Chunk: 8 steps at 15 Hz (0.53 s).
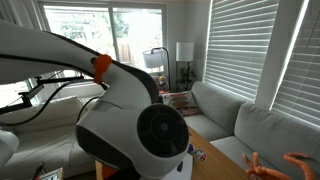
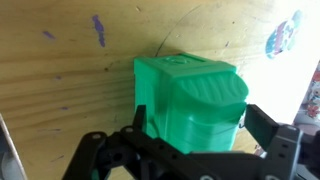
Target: Open the green lunch box
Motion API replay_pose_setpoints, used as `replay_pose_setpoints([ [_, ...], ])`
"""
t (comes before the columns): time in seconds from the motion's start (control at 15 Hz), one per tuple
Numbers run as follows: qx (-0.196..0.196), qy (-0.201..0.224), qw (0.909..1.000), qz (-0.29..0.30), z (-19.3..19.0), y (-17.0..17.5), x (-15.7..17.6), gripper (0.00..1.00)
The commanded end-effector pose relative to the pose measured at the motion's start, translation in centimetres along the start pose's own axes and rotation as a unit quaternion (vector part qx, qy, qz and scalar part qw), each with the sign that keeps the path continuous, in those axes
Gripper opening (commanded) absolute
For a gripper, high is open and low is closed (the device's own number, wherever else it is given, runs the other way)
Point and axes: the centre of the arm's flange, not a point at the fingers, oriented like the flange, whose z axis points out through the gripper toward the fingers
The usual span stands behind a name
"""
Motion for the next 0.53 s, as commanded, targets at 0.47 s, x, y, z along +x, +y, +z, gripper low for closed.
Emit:
replay_pose_setpoints([
  [0.47, -0.028, -0.034, 0.999, 0.008, 0.99, -0.94, 2.92, 0.72],
])
